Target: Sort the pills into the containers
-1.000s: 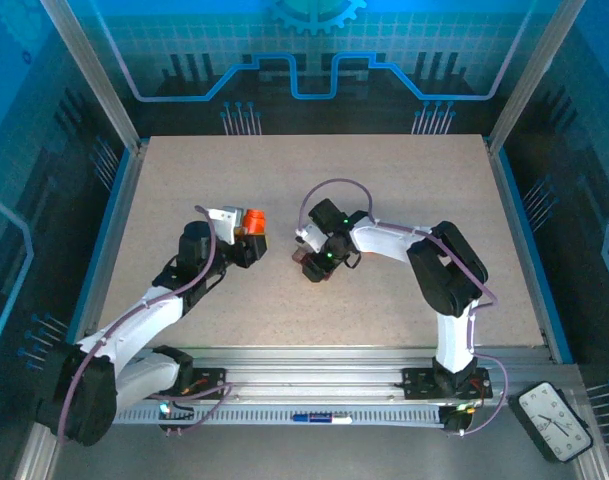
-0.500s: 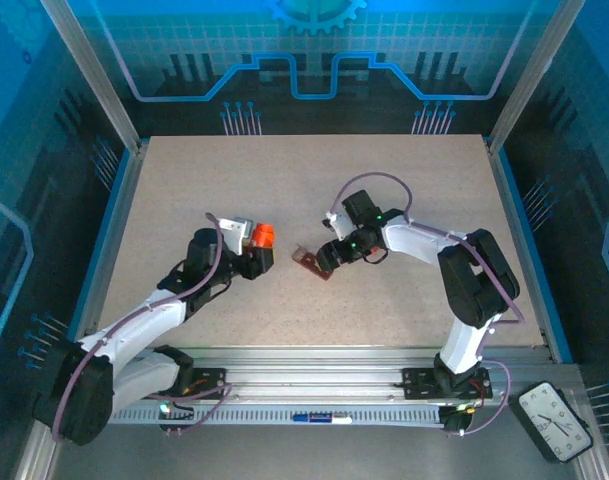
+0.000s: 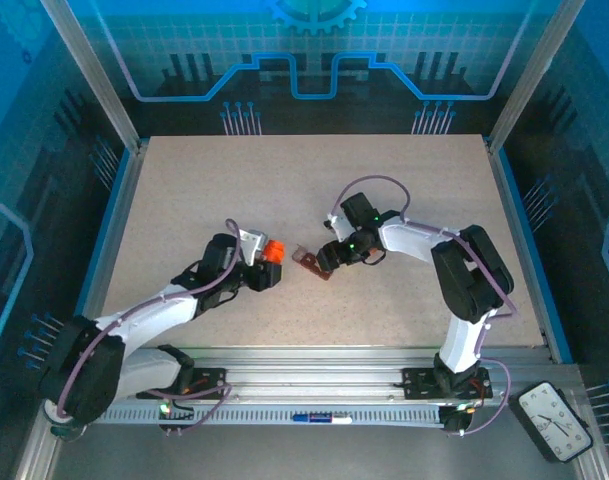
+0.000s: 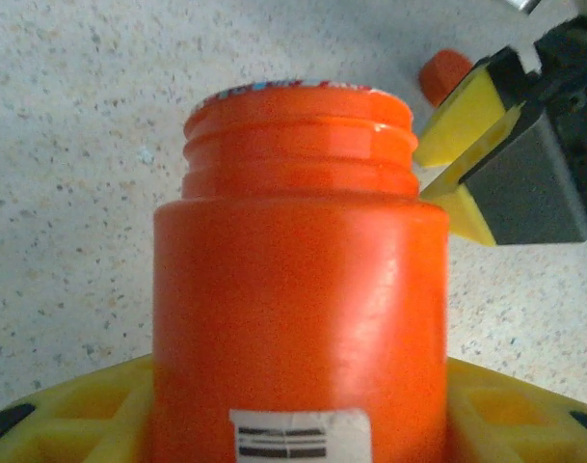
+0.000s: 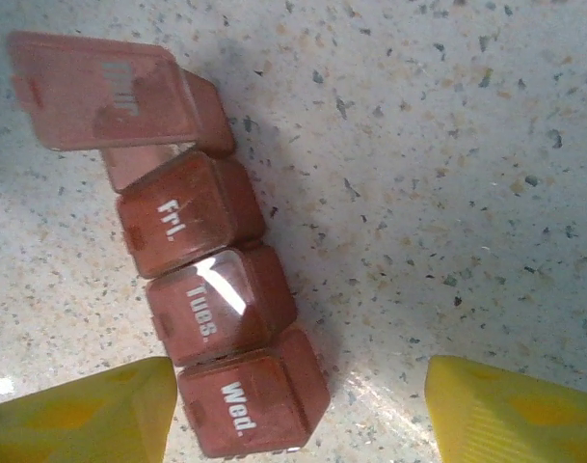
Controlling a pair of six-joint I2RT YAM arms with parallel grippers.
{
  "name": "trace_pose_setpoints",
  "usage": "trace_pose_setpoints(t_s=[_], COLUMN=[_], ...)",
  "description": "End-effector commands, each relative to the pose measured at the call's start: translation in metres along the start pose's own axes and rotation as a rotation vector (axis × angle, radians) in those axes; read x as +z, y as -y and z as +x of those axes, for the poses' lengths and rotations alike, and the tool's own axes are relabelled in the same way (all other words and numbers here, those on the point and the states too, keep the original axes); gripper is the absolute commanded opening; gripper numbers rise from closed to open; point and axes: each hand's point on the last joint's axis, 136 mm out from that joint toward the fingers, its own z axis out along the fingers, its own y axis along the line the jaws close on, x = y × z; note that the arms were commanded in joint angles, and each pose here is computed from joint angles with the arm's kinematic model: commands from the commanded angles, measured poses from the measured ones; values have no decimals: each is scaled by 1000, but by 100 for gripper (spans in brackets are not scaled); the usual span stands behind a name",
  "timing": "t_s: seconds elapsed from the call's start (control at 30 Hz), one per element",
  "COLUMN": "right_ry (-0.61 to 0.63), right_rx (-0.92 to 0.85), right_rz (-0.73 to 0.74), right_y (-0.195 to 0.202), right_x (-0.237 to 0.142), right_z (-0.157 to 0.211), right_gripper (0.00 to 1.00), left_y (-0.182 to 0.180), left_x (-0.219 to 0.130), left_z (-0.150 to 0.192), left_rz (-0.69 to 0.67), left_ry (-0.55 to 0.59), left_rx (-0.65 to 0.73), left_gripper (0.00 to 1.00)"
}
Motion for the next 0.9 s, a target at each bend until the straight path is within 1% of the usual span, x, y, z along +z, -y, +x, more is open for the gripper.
trace_pose_setpoints(t_s=[0.0, 0.2, 0.63, 0.87], right_ry=[-35, -70, -102, -110], right_rx=[17, 34, 61, 72], right_rz=[24, 57, 70, 77], right_y=[6, 14, 18, 19], right_x=[10, 18, 27, 29], right_z=[8, 19, 33, 37], right_gripper=[69, 67, 65, 64], left_y=[3, 6, 9, 8], left_x=[7, 22, 43, 47], left_z=[-1, 9, 20, 19], left_rz=[1, 8, 13, 2], left_ry=[-29, -114, -260, -302], left_rx=[19, 24, 26, 33], left_gripper=[0, 0, 0, 0])
